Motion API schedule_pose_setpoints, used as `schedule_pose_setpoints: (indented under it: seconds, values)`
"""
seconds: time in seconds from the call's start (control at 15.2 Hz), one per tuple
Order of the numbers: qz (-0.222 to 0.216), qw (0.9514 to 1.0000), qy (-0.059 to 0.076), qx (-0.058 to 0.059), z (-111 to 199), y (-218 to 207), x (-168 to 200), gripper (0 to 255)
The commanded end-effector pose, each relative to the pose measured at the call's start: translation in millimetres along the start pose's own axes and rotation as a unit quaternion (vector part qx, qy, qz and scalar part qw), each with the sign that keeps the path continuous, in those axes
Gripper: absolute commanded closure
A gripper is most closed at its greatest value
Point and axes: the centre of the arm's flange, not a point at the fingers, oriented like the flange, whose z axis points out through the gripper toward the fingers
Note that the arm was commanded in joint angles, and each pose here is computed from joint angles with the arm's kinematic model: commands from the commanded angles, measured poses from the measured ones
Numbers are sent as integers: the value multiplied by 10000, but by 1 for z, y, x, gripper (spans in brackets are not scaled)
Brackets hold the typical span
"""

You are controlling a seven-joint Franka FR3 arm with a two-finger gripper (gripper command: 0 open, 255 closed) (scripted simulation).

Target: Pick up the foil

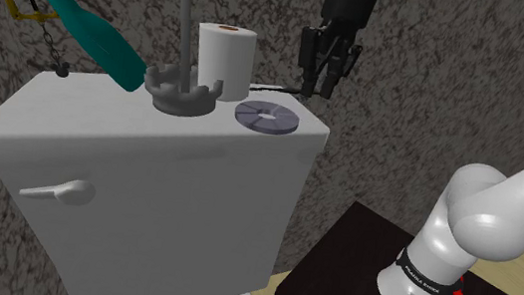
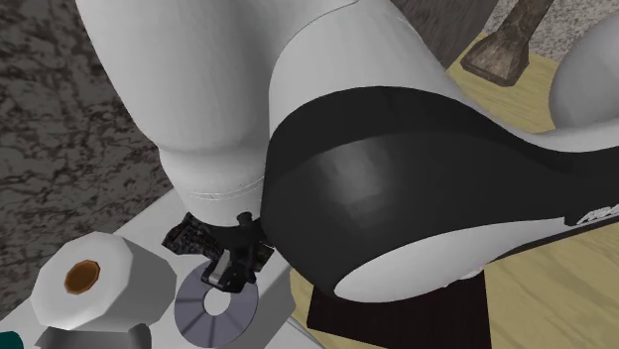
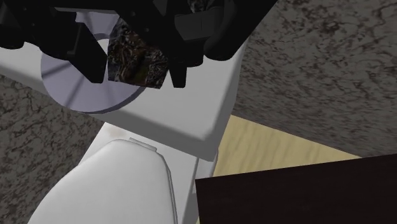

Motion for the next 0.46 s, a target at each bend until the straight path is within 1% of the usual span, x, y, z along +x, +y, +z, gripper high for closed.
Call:
schedule_pose_setpoints:
  seconds: [0.0,0.26,0.4]
  values:
    - [0,10000,-1,-1,-10,-2,-1,255]
    - [0,10000,-1,-1,-31,-5,-1,255]
    - [0,10000,-1,-1,-32,-5,-1,255]
